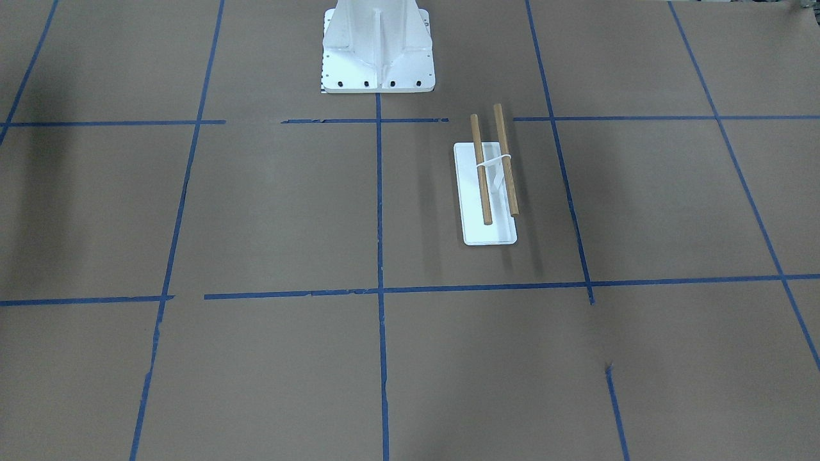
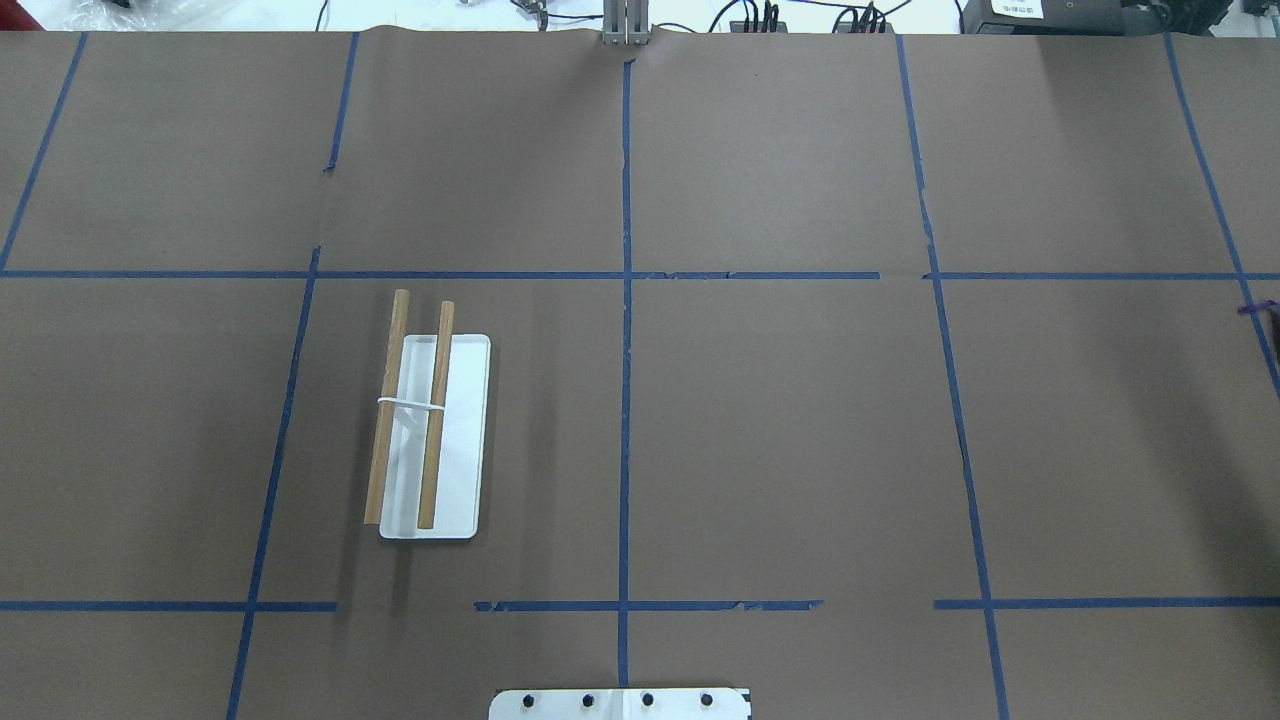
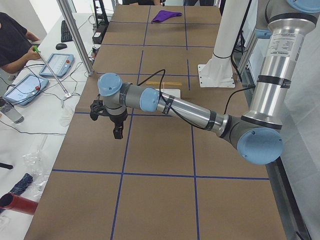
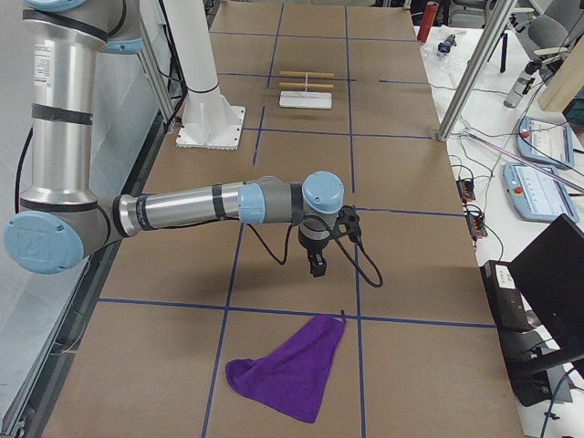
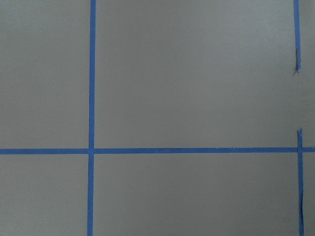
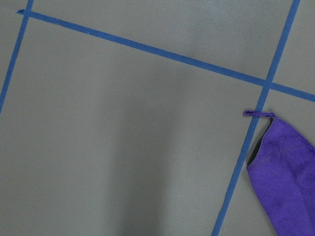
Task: Hang towel on rack
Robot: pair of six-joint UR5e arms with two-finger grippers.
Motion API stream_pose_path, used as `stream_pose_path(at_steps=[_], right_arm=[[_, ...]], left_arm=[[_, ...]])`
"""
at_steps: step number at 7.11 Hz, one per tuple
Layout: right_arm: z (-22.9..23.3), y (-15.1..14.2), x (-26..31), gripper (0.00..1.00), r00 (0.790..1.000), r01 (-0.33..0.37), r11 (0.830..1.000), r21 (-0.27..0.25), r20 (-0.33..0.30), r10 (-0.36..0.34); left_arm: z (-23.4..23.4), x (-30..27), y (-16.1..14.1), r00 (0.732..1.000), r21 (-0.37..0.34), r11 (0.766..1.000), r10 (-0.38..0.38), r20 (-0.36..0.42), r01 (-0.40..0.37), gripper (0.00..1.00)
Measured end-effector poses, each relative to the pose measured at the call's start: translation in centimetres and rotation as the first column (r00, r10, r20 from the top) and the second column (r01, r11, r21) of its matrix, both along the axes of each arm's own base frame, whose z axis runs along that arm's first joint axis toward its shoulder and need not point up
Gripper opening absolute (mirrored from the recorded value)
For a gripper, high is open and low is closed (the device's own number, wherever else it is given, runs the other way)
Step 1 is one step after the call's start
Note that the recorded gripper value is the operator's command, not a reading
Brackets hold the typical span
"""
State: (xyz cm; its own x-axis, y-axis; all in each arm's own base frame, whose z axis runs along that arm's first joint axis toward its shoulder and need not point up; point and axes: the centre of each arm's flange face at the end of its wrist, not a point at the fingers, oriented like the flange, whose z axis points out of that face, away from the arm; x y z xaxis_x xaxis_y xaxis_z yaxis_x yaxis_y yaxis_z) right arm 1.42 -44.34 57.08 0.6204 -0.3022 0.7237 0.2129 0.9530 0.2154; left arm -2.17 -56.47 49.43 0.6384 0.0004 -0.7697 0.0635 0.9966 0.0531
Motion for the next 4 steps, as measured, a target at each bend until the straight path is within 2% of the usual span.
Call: stream_pose_path(at_steps=[2, 3, 4], right_arm=[[2.7, -0.4, 0.0, 0.91, 0.998, 0.006, 1.0, -0.023, -0.065, -0.007], [4.4, -1.1, -0.4, 0.85, 0.994, 0.015, 0.999, -0.045, -0.104, -0.02], [6.1, -1.8, -1.1, 0.73, 0.991, 0.03, 0.998, -0.062, -0.128, -0.038]], left_arm=[[0.5, 0.1, -0.1, 1.0, 0.013, 1.0, 0.0, 0.0, 0.0, 1.0], [0.9, 0.1, -0.2, 1.0, 0.019, 1.0, 0.0, -0.001, 0.0, 1.0], [1.2, 0.2, -0.3, 1.0, 0.023, 1.0, 0.001, -0.002, -0.001, 1.0]])
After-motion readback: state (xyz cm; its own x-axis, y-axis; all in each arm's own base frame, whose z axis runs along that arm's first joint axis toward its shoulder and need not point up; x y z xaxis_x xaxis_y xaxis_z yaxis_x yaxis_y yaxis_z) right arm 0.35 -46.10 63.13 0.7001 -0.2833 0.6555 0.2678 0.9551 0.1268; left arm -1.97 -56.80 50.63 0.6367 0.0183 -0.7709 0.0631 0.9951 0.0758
